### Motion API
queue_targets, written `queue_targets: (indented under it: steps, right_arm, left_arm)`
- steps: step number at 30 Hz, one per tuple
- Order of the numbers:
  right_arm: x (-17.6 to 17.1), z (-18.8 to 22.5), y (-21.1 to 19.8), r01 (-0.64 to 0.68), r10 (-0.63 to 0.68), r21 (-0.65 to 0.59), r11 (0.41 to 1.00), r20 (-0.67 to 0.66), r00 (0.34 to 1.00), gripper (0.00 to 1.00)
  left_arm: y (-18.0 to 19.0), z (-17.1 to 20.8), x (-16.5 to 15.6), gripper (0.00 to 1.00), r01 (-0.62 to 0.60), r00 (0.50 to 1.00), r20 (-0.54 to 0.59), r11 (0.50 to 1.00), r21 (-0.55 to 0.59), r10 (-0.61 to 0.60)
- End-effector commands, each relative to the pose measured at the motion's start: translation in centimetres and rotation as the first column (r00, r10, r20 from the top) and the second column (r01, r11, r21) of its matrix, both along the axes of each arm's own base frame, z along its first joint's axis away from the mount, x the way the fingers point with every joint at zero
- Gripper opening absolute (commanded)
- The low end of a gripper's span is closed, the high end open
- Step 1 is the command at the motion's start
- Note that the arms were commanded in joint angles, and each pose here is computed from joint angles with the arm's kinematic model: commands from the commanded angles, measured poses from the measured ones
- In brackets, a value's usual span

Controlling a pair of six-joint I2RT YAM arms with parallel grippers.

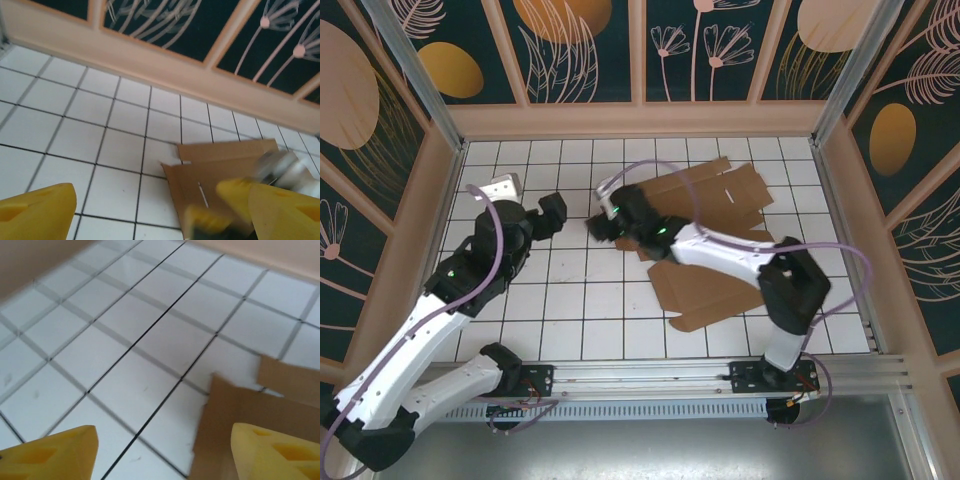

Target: Fold the paper box

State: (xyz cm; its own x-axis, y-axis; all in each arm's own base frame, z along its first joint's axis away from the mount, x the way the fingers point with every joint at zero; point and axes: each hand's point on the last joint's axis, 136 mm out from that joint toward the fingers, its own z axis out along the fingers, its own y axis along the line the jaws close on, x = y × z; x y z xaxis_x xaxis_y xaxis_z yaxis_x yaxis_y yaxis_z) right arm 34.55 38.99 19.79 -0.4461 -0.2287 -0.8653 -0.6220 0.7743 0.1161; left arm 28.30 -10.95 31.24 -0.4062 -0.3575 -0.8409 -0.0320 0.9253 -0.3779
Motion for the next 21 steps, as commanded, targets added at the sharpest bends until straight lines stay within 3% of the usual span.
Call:
queue_targets:
  steps: [1, 3, 7, 13, 17, 21]
  right_arm:
    - [2.1, 0.1, -5.0, 0.156, -0.142, 0.120, 0.980, -0.121, 0.982, 0.57]
    - [2.6, -2.4, -8.6, 0.231, -0.222, 0.042, 0.972, -0.160, 0.962, 0.43]
    - [2.4, -7.9, -15.6, 0.406, -0.424, -0.123, 0.905, -0.292, 0.857, 0.01]
    - [-0.8, -14.5, -19.9, 0.417, -0.533, -0.343, 0.842, -0.401, 0.745, 0.00]
    - [-3.1, -17.2, -19.1, 0.357, -0.494, -0.350, 0.866, -0.484, 0.723, 0.00]
    - [-4.5, -19.0, -16.8, 0.328, -0.425, -0.270, 0.905, -0.602, 0.676, 0.00]
  left_arm:
    - [-2.8, -2.2, 0.6, 0.87, 0.110, 0.993, -0.050, 0.993, -0.037, -0.111]
    - [-4.0, -5.0, 0.6, 0.85, 0.152, 0.981, -0.110, 0.987, -0.054, -0.157]
    - [-6.4, -9.0, 0.6, 0.80, 0.228, 0.948, -0.201, 0.968, -0.103, -0.245]
    - [-10.4, -13.8, 0.9, 0.62, 0.312, 0.876, -0.306, 0.922, -0.229, -0.372]
    - [-11.2, -15.2, 1.0, 0.51, 0.332, 0.858, -0.321, 0.910, -0.248, -0.400]
    - [-11.2, -15.1, 1.1, 0.47, 0.339, 0.859, -0.317, 0.910, -0.239, -0.403]
